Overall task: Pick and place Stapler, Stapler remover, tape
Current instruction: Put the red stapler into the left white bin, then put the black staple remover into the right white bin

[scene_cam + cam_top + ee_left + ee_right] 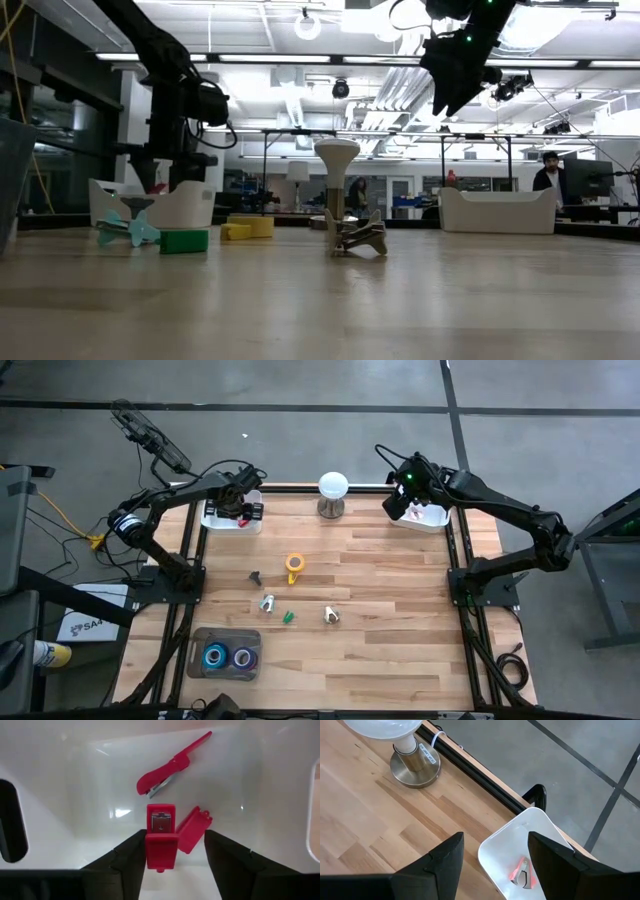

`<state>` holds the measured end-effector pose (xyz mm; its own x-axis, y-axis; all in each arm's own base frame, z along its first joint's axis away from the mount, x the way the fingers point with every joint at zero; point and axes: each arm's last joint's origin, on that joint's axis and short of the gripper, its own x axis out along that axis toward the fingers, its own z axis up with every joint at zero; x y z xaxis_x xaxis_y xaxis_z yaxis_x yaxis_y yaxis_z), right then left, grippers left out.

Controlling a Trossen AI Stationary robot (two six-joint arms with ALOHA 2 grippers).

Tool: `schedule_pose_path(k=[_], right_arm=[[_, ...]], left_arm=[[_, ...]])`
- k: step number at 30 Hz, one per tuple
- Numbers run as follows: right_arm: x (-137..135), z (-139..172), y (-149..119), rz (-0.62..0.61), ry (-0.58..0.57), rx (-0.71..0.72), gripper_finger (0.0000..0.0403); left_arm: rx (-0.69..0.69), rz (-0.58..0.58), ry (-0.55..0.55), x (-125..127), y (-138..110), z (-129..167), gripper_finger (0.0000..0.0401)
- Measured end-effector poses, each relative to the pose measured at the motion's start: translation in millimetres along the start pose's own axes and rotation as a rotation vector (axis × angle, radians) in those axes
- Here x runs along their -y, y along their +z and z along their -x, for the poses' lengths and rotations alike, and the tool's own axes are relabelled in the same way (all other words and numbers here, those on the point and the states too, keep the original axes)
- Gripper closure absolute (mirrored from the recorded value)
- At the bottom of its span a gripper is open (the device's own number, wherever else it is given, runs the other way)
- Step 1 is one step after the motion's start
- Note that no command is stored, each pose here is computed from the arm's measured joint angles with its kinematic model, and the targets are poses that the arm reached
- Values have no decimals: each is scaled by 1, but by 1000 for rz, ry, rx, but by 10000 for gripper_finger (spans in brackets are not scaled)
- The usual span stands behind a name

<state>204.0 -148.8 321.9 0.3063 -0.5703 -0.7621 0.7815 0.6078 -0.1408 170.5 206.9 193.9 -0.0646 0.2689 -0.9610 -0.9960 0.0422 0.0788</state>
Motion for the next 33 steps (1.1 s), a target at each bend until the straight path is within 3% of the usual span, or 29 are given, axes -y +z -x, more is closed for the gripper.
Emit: schedule_pose_path(k=[6, 12, 16, 23, 27, 33], right_arm=[[-1, 0, 0, 0, 20, -3, 190], [-1, 0, 0, 1, 20, -3, 190], [-1, 0, 0, 3, 20, -3, 190], [-1, 0, 0, 3, 27, -4, 190], [-1, 0, 0, 13, 38, -6, 190], [-2, 0, 0, 55, 77, -10, 190]], left_arm=[[-25, -108, 26, -2, -1, 3, 181], [41, -256, 197, 3, -1, 22, 178], [92, -367, 210, 13, -2, 33, 178], [87, -410, 110, 26, -2, 46, 178], [63, -600, 7, 36, -4, 57, 178], [22, -1009, -209, 55, -17, 80, 178]])
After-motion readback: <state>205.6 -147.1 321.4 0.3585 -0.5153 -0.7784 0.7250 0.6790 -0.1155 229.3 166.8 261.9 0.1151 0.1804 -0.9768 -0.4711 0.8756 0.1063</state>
